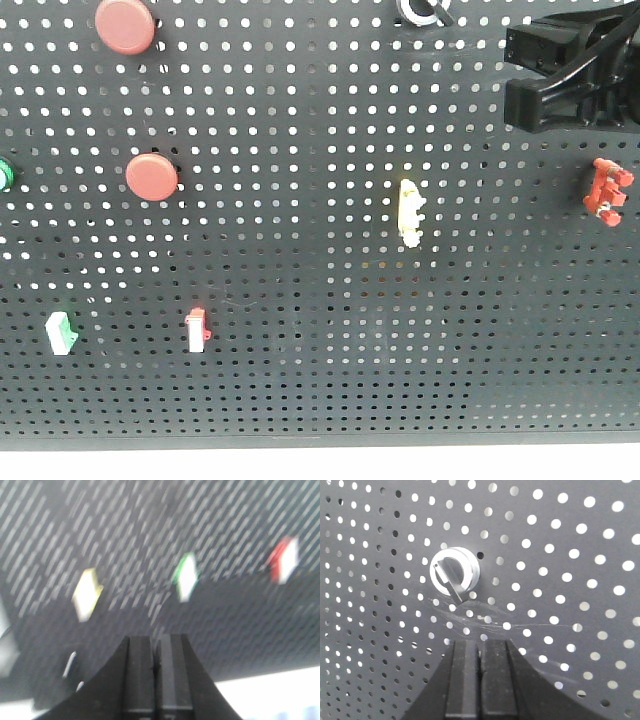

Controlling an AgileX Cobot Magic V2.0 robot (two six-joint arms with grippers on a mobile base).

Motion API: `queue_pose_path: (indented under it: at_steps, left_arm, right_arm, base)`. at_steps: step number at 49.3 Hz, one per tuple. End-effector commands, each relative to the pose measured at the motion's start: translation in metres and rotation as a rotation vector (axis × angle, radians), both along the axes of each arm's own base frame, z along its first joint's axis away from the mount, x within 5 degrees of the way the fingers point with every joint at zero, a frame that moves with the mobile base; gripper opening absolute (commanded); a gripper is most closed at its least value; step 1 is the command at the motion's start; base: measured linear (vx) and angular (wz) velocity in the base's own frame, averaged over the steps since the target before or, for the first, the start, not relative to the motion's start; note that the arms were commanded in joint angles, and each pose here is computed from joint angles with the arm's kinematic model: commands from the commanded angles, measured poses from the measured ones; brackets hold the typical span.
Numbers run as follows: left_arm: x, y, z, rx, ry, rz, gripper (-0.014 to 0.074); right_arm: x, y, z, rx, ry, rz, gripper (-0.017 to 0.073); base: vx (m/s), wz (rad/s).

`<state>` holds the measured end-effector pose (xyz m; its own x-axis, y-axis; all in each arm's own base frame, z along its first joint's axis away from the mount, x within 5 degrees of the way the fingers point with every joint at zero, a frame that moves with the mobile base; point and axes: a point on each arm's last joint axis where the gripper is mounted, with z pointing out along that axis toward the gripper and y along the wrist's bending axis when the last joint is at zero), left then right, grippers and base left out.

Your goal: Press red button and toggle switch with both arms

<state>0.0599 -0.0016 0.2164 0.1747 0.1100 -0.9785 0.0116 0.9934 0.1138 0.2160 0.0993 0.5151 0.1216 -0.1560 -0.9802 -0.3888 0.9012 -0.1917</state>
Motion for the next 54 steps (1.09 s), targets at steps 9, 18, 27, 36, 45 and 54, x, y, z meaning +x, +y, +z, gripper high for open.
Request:
queue_pose_path:
  at_steps: [9,18,27,36,45,54]
  left_arm:
    - [-0.003,0.004,-0.021,-0.041,0.100,0.072,0.0001]
    - [-0.003,0.004,-0.022,-0.041,0.119,0.071,0.0001]
    - [-0.003,0.004,-0.022,-0.041,0.118,0.071,0.0001]
    - [-0.003,0.004,-0.022,-0.041,0.118,0.071,0.0001]
    - [-0.003,0.004,-0.022,-0.041,0.118,0.071,0.0001]
    - [-0.003,0.004,-0.022,-0.041,0.118,0.071,0.0001]
  right_arm:
    - [-0.010,-0.005,0.021,0.043,-0.124,-0.001,-0.0003]
    - [-0.009,-0.005,0.021,0.043,-0.125,-0.001,-0.0003]
    - [-0.009,-0.005,0.021,0.043,-0.125,-0.001,-0.0003]
    - [-0.009,-0.005,0.021,0.043,-0.125,-0.001,-0.0003]
    - [-0.009,-0.005,0.021,0.043,-0.125,-0.001,-0.0003]
    - [-0.013,-0.009,0.018,-0.072,-0.146,-0.032,-0.0003]
  base:
    - [0.00,0.00]
    - [0.00,0.00]
    - [0.00,0.00]
    - [0.00,0.00]
    - [0.00,0.00]
    - [0.00,0.00]
